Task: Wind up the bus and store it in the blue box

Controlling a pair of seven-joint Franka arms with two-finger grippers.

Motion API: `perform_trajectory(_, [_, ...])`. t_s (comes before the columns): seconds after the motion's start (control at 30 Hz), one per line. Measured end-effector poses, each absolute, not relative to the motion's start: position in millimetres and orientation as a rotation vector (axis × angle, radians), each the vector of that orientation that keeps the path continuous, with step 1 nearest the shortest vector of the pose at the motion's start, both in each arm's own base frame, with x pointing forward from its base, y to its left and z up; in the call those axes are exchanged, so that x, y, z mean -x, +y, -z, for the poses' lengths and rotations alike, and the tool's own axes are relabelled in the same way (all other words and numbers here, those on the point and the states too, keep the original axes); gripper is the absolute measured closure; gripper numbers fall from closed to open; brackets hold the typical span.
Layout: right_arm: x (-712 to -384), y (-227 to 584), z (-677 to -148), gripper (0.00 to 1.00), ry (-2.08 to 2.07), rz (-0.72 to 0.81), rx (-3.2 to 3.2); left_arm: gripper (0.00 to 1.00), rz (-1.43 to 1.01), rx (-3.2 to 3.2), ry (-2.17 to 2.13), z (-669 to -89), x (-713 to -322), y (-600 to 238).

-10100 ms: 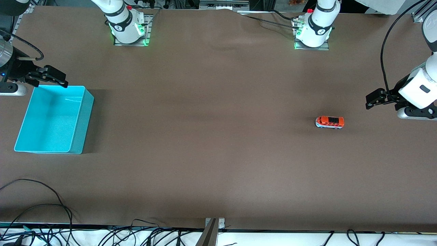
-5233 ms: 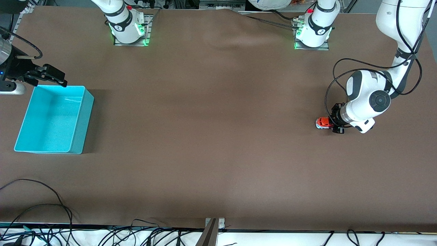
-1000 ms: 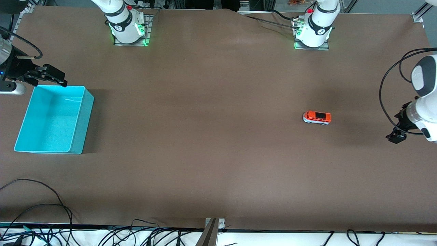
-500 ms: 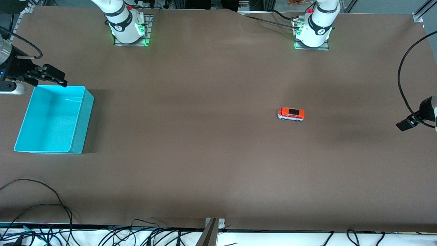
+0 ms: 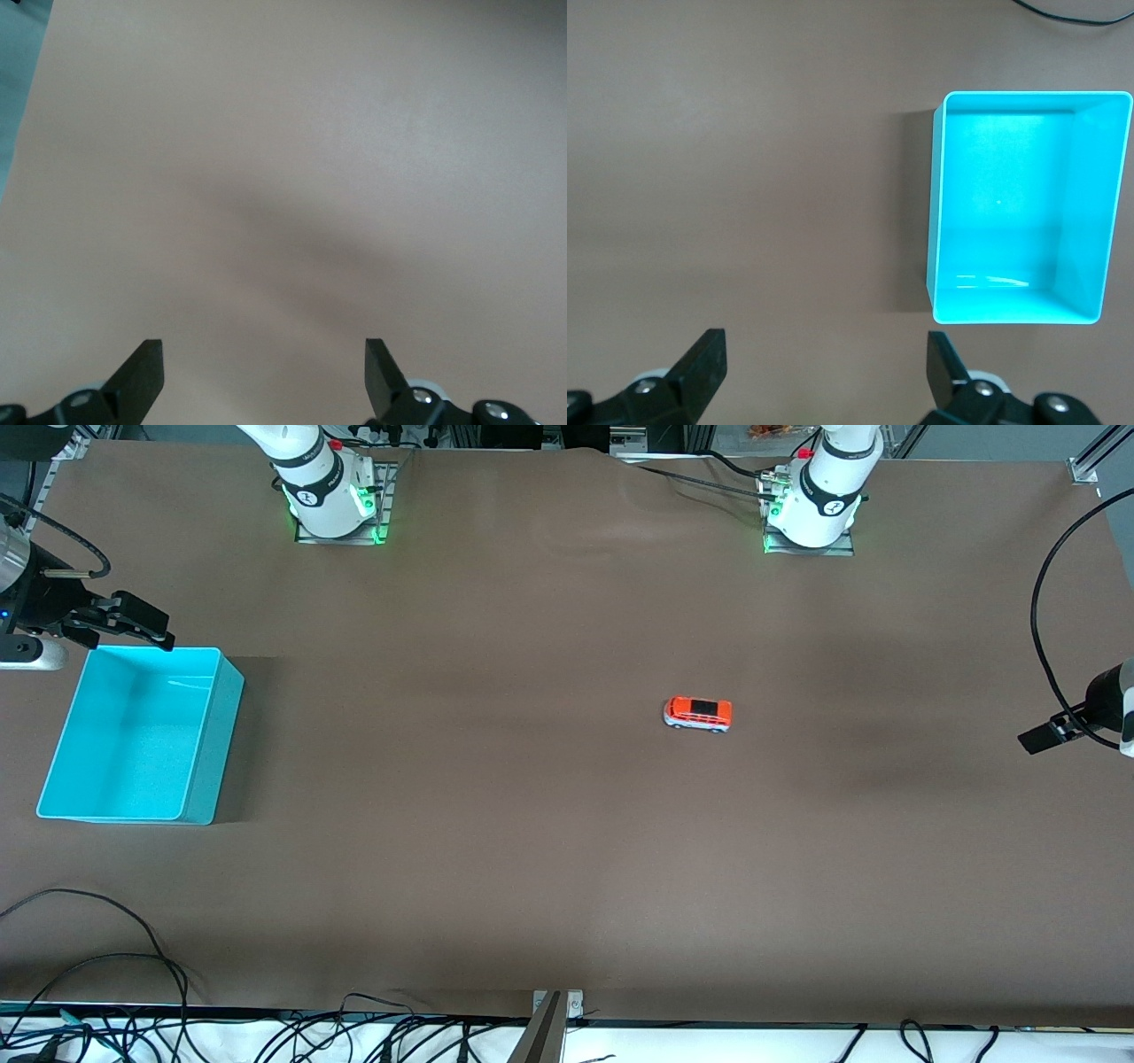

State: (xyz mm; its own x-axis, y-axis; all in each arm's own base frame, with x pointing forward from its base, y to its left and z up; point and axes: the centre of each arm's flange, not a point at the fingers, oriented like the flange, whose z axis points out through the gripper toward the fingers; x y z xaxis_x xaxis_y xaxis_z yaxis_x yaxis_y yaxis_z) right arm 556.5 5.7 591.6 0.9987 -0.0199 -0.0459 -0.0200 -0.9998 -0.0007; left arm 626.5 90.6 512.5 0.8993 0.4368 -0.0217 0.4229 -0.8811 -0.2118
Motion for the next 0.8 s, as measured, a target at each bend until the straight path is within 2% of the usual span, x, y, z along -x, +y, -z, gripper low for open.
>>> perform_trajectory(0.8, [-556.5, 5.7, -591.6, 0.00, 0.031, -0.073, 3.139, 0.00, -0.123, 2.889, -0.656, -513.0, -625.6, 86.9])
